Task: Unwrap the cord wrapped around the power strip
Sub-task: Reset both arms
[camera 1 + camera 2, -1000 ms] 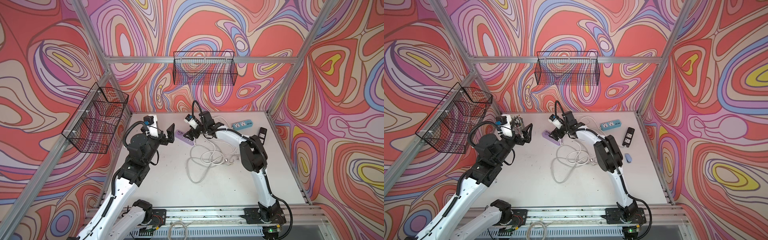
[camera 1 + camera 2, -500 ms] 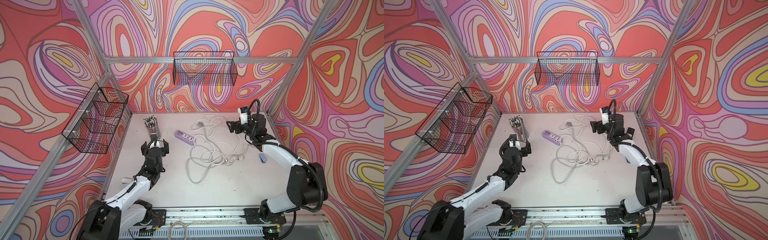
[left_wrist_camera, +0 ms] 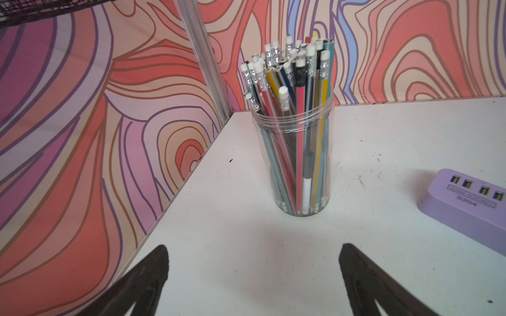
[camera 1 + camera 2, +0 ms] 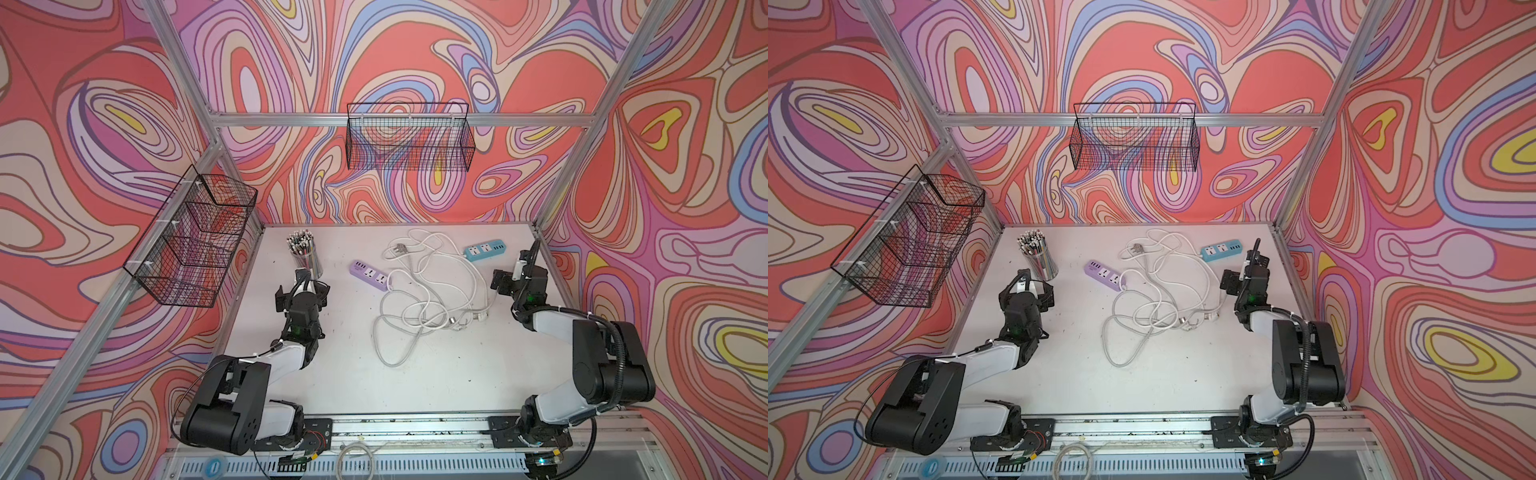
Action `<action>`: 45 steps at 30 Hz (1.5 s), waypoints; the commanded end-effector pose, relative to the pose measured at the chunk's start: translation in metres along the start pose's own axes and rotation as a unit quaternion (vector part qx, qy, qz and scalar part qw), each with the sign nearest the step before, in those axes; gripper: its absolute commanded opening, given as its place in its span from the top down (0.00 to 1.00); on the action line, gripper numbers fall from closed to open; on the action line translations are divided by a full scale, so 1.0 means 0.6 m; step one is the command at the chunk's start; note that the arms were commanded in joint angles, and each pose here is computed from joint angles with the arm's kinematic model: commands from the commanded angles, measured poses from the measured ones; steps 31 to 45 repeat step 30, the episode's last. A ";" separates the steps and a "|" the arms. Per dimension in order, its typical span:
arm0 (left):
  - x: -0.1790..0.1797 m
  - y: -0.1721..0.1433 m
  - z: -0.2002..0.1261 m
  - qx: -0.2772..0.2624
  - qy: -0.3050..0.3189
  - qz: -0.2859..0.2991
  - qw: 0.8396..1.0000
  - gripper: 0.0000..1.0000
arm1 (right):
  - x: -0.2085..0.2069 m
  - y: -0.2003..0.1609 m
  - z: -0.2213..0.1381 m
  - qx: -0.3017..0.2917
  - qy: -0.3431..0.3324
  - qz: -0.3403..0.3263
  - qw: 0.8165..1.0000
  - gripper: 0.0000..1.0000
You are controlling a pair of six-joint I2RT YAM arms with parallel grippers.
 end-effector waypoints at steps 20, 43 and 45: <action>-0.018 -0.065 0.045 0.031 -0.103 -0.043 0.993 0.00 | 0.022 -0.065 0.002 -0.068 0.065 -0.023 0.995 0.02; -0.012 -0.068 0.055 0.045 -0.088 -0.048 0.994 0.00 | 0.036 -0.067 0.003 -0.063 0.076 -0.044 0.994 0.02; -0.012 -0.068 0.055 0.045 -0.088 -0.048 0.994 0.00 | 0.036 -0.067 0.003 -0.063 0.076 -0.044 0.994 0.02</action>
Point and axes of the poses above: each gripper's point midway between its finger pads, its own z axis out along the fingers, its own x axis along the line the jaws close on, y = z × x, the point moved 6 cm from there along -z, back along the fingers, and after that the axes turned 5 degrees about z, right-handed, at the moved point
